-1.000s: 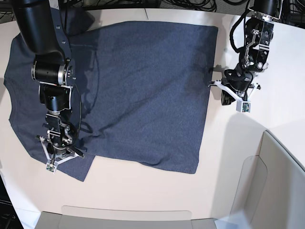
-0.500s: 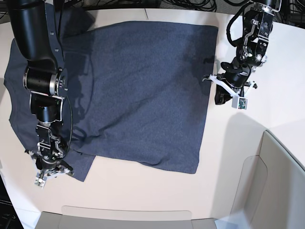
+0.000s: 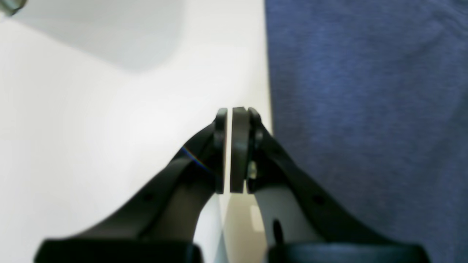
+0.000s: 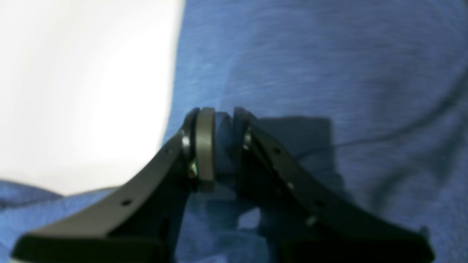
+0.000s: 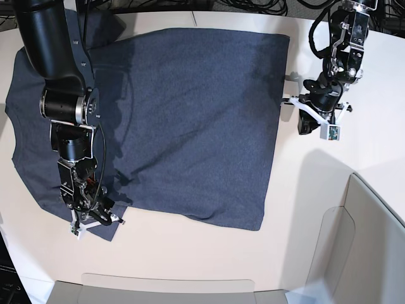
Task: Layout the t-shirt on the table in an organized manner, then fold the t-shirt properly
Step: 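Hold the hem corner with the right gripper and smooth it outward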
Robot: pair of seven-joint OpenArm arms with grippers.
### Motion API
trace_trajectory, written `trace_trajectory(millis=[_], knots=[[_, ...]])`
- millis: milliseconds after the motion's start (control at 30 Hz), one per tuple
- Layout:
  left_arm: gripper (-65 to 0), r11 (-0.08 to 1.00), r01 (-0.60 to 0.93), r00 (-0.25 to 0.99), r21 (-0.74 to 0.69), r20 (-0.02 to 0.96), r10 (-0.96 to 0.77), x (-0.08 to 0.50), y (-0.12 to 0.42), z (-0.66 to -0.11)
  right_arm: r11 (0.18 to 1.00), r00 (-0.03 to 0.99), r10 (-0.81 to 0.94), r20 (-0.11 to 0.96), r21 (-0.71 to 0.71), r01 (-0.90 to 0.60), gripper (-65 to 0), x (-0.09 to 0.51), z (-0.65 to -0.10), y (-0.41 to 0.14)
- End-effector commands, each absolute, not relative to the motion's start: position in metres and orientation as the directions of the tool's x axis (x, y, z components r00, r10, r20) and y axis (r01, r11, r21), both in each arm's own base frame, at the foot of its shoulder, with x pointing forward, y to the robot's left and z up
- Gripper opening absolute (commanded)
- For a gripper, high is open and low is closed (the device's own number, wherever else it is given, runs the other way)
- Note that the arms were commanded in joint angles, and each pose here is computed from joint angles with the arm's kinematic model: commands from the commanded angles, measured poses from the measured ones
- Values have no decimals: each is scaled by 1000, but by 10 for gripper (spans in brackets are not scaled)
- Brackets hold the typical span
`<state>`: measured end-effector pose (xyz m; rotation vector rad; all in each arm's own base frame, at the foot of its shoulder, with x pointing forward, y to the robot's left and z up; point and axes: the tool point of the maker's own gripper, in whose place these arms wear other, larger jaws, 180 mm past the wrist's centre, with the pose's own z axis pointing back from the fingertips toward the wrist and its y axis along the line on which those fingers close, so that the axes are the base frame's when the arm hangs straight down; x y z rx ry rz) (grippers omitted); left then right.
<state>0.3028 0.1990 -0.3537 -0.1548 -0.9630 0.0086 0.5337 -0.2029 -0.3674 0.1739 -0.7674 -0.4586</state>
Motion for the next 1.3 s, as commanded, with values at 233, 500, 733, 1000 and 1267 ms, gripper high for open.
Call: trace_trajectory(millis=[233,500,733,1000,1267], knots=[[-642,990,68,564,-123,823,64,296,202,-352,878,521,-467,714,307,367,-557,546,-342,-244],[-642,990,64,588,-125,806,64,285,202,-360,844,314,-426,848,248,476,-555,552,-310,-302],[-642,990,62,600,-126,797,64,280,202,-365,838,327,-447,832,263,478,-557,560,-291,-309],[-642,993,21,623,-114,779,76,265,218,-372,898,629,-392,672,130,420,-558,540,-320,-279],[-642,994,-8,643,-104,761,85,251,228,-378,938,710,-215,671,-61,342,-554,534,-332,-272]])
